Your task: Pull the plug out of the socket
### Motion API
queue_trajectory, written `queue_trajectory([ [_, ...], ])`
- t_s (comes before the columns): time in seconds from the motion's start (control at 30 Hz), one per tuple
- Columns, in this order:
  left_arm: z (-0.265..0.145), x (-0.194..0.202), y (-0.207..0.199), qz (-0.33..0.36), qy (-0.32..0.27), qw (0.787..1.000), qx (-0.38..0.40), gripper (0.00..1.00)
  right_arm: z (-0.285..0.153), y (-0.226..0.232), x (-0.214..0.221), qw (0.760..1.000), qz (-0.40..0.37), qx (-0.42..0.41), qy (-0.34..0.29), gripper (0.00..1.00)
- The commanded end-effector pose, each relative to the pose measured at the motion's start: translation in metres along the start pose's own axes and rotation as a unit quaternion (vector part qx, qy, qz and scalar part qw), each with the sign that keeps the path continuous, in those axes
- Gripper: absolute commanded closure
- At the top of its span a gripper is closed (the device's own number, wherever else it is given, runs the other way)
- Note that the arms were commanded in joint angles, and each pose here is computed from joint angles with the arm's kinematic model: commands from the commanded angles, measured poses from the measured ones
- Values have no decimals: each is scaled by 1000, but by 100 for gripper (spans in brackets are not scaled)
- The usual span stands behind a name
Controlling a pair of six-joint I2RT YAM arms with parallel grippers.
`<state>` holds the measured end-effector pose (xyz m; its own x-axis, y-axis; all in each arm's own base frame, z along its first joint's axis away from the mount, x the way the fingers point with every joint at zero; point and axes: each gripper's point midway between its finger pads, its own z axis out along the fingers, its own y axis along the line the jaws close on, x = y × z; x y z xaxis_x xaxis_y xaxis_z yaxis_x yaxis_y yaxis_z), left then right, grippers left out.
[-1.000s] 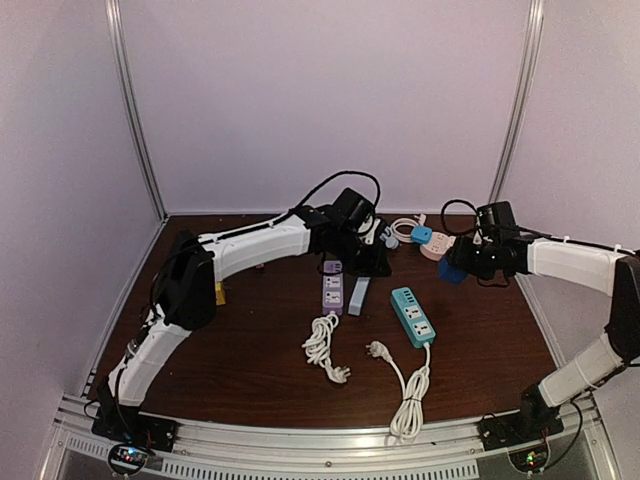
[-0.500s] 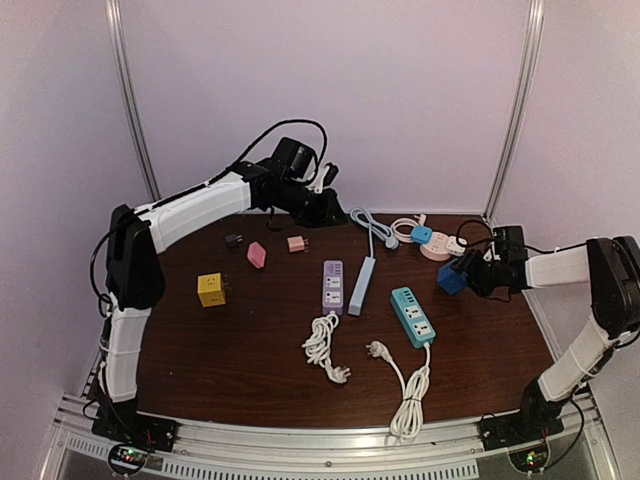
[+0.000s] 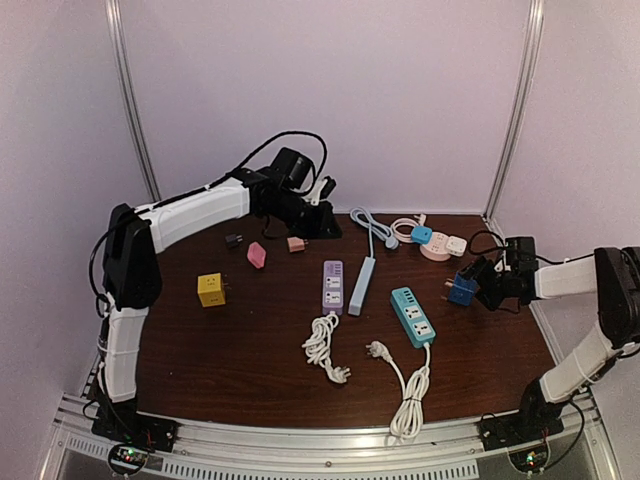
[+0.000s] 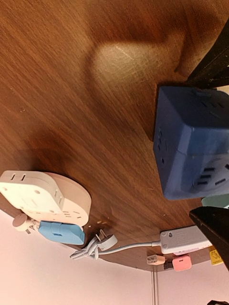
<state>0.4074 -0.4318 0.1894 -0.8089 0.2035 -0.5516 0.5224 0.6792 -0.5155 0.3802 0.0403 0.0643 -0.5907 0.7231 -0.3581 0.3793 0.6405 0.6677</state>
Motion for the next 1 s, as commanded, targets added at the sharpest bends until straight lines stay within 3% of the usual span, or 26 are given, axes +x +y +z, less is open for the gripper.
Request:
queue_trajectory([
  [0.0, -20, -17, -16, 24, -36, 999, 20, 87, -8, -5, -4, 1000, -15, 25, -3, 11],
  [0.37, -21, -23, -12, 20, -48, 998, 19, 87, -3, 29, -49, 998, -51, 26, -39, 7],
  [0.97, -24, -24, -8, 17, -51, 999, 10, 87, 73, 51, -119, 998, -6, -45, -42, 12],
])
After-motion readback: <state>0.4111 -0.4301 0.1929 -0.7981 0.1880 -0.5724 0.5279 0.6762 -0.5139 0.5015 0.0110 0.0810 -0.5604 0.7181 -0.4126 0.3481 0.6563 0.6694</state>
